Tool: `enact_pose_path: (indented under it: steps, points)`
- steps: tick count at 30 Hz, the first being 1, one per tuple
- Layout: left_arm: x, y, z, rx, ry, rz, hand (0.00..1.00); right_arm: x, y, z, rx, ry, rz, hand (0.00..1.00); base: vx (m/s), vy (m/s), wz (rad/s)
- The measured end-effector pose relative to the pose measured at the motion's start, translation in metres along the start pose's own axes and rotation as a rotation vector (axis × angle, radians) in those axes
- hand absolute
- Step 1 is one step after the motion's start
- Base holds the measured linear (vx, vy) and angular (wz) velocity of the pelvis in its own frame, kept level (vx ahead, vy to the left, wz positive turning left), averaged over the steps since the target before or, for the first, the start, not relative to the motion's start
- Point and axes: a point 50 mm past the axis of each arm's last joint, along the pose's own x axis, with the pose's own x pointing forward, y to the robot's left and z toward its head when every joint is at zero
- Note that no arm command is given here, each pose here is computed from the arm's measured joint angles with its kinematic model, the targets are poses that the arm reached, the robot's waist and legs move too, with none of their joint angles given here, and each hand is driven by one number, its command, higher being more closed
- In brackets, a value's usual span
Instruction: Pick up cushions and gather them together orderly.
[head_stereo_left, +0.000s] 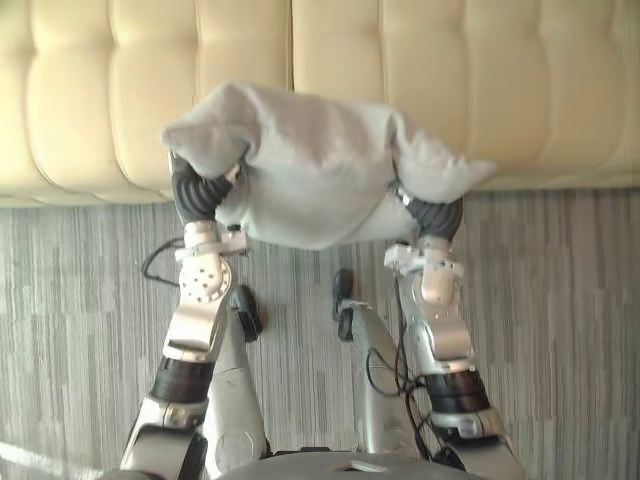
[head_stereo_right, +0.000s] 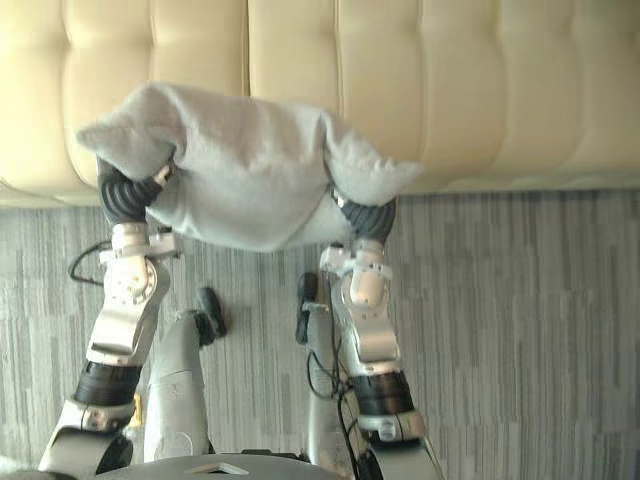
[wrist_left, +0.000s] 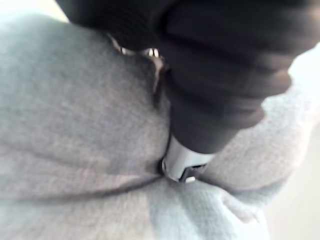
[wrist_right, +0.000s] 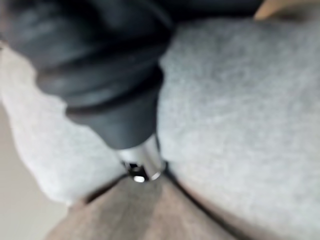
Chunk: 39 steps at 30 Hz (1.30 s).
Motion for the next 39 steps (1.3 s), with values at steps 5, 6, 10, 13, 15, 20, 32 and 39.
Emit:
enact_pose_path:
  steps: [5,6,10,13,15,20,32,39]
  points:
    - [-0.037,0.013,-0.029,0.044,0.164,-0.046,1.00,-0.040,-0.019,-0.029,-0.043,0.173,0.019,1.00,0.15,0.035,-0.04]
    - [-0.046,0.016,-0.034,0.050,0.199,-0.051,1.00,-0.047,-0.022,-0.034,-0.050,0.203,0.026,1.00,0.18,0.033,-0.13]
    - [-0.063,0.021,-0.044,0.046,0.270,-0.047,1.00,-0.057,-0.028,-0.039,-0.064,0.241,0.034,1.00,0.14,0.037,-0.18]
    - [-0.068,0.022,-0.054,0.033,0.321,-0.051,1.00,-0.057,-0.031,-0.042,-0.080,0.260,0.045,1.00,0.10,0.061,-0.17]
    - [-0.074,0.026,-0.061,0.041,0.359,-0.043,1.00,-0.058,-0.032,-0.045,-0.083,0.277,0.054,1.00,0.09,0.074,-0.29]
    - [-0.088,0.033,-0.068,0.052,0.418,-0.047,1.00,-0.066,-0.035,-0.064,-0.095,0.369,0.079,1.00,0.01,0.049,-0.21]
    - [-0.104,0.058,-0.076,0.128,0.492,-0.028,1.00,-0.080,-0.030,-0.087,-0.073,0.489,0.156,1.00,-0.06,0.013,0.03]
    - [-0.101,0.038,-0.083,0.074,0.503,-0.064,1.00,-0.074,-0.044,-0.081,-0.090,0.466,0.138,1.00,0.29,-0.248,0.40]
